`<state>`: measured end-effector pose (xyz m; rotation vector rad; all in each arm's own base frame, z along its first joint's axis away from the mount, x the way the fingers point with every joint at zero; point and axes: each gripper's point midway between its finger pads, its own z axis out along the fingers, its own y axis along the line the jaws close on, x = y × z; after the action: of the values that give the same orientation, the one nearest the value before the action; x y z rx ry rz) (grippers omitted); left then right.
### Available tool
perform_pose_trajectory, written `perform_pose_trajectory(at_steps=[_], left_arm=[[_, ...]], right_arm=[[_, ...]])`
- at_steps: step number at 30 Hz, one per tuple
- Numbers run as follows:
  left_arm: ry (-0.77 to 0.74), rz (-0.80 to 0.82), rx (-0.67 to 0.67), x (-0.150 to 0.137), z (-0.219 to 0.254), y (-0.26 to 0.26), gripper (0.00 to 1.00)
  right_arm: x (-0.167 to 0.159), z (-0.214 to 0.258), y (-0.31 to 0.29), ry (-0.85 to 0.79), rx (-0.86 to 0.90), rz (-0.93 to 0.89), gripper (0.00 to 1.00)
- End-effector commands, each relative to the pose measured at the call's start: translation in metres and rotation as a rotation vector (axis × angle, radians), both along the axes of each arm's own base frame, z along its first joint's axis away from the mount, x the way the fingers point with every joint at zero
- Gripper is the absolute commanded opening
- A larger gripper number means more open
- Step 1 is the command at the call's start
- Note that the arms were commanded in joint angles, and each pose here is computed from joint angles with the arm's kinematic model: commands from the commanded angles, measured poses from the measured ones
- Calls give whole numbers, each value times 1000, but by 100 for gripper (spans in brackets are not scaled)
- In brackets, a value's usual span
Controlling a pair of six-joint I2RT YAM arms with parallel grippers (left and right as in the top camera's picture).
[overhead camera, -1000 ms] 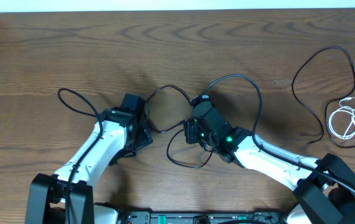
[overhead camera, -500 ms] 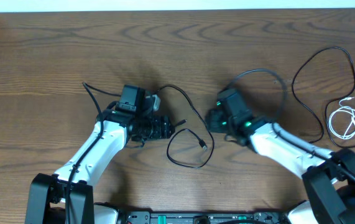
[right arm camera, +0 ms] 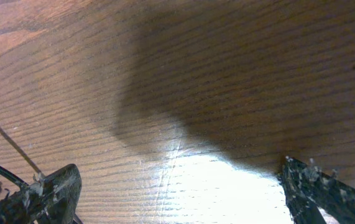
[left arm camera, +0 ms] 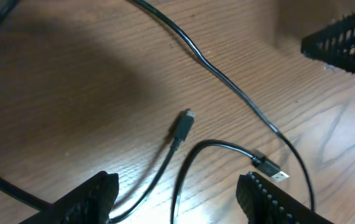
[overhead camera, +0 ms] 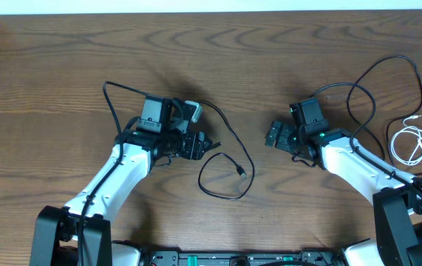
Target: Untangle cables
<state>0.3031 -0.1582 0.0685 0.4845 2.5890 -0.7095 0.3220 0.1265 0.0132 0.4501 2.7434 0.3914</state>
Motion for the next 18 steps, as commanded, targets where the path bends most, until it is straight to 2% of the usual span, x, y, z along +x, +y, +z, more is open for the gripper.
perform_pose_trajectory(at_steps=[1, 7, 13, 16, 18], left_arm=[[-22, -39, 53, 0, -9, 6, 63], [5, -37, 69, 1, -22, 7, 58], [102, -42, 88, -7, -53, 8, 57], [150, -43, 98, -13, -67, 10, 47], [174, -47, 96, -16, -72, 9, 28]], right_arm=[[-3, 1, 1, 2, 1, 0, 99], [-3, 1, 2, 1, 2, 3, 99], [-4, 1, 4, 0, 2, 10, 99], [-4, 2, 7, -3, 3, 17, 99], [-4, 2, 8, -6, 4, 20, 99]])
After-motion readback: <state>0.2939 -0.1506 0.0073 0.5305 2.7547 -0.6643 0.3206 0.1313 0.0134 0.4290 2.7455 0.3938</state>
